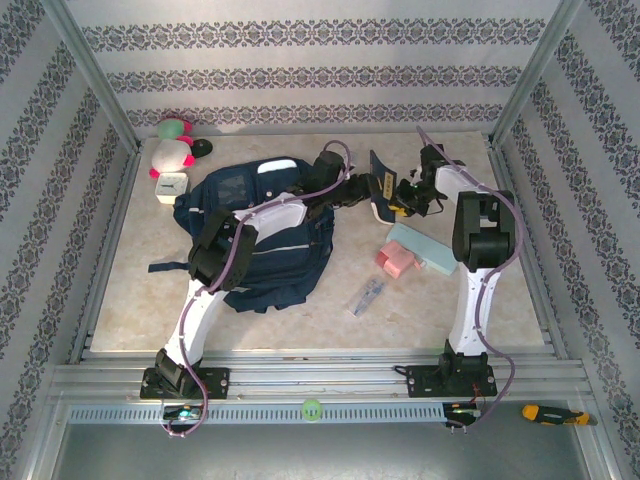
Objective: Pack the student bag
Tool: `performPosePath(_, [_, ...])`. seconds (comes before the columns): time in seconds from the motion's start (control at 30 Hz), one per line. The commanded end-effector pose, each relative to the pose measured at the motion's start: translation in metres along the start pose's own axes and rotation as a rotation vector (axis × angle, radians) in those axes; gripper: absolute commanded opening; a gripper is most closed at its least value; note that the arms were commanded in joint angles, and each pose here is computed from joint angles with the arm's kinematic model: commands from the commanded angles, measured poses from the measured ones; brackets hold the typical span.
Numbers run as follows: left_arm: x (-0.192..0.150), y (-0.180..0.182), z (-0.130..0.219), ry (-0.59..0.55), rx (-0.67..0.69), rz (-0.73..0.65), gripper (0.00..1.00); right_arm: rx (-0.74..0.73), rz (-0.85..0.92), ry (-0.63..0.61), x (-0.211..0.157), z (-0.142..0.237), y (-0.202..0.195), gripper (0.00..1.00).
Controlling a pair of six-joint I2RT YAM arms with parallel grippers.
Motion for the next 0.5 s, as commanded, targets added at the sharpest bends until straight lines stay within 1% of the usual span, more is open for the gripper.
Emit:
performPosePath(0.0, [-0.022,0.009,-0.004,0.044,0.019,-0.025,0.42,0.076,0.018,0.097,-0.028,-0.008,0.023,0.17])
performPosePath(0.13, [-0.028,0.027,-0.005,0.057,0.095,-0.046,0.42,0.083,0.024,0.091,-0.028,-0.009,0.027,0.17])
performPosePath(0.33, [-0.031,0.04,-0.011,0.053,0.108,-0.041,0.42,0.097,0.032,0.101,-0.032,-0.013,0.033,0.17])
performPosePath(0.47, [-0.031,0.046,0.004,0.04,0.161,-0.054,0.42,0.101,0.049,0.11,-0.037,-0.017,0.04,0.17])
Point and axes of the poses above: each hand's point on the last joint's axis, 136 mm out from that joint toward the fingers, its own z axis back along the fingers, its own y axis along the line the jaws close on, x = y × z, the point moved 4 cm from there along z, back along the fingers, and after that the axes turned 10 degrees about -z, right-handed, at the moved point
